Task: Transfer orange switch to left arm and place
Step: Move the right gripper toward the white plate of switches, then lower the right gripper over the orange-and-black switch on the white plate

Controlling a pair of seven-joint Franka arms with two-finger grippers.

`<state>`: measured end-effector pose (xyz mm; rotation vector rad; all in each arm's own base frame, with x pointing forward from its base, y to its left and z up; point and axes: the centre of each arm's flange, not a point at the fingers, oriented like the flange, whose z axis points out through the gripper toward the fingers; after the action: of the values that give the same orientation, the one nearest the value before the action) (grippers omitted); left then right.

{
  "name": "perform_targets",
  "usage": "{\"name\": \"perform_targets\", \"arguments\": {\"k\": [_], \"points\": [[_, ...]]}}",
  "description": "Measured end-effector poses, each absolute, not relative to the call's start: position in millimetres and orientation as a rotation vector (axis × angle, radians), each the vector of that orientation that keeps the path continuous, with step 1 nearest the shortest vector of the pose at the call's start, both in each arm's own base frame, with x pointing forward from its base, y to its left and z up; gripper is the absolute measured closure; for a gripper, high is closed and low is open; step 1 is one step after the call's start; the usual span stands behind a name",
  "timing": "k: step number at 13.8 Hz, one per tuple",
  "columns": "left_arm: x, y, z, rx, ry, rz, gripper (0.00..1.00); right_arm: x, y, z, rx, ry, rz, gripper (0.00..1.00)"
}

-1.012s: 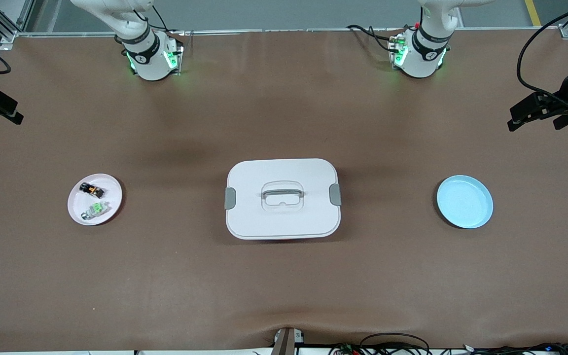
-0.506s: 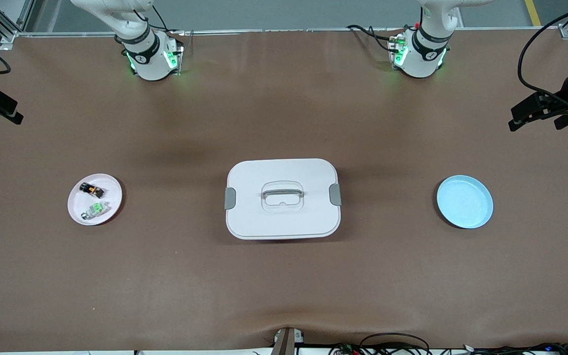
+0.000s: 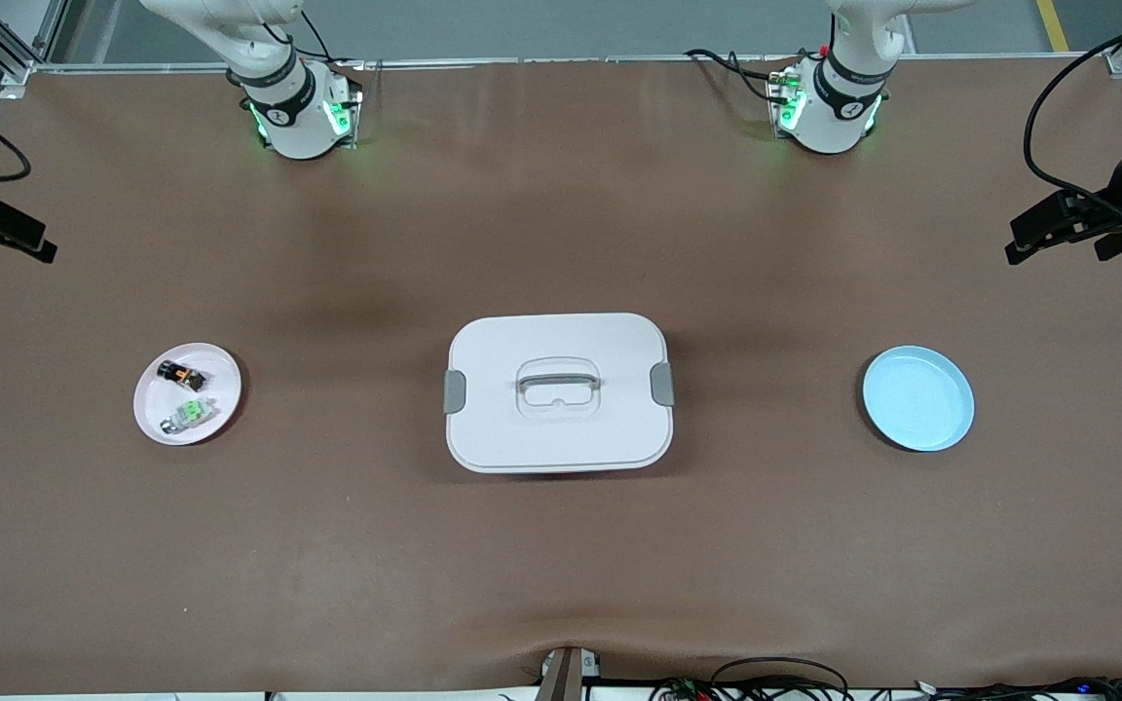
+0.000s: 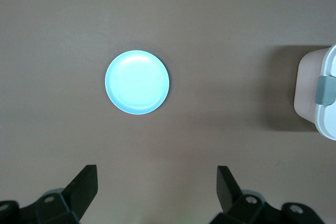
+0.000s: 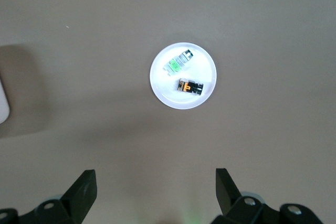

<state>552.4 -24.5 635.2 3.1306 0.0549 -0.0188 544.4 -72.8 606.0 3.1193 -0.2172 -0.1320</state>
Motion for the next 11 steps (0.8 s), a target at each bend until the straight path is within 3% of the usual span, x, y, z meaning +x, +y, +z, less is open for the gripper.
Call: {"name": "perform_targets", "arguments": {"k": [3, 11], "points": [[553, -28, 635, 3.131, 0.045, -0.021, 0.0, 559, -90, 572, 3.07, -0.239, -0.198, 0.0], [553, -29, 633, 3.131, 0.041, -0.025, 0.0, 566, -116, 476, 3.053, -0.266, -0.122, 0.0]]}}
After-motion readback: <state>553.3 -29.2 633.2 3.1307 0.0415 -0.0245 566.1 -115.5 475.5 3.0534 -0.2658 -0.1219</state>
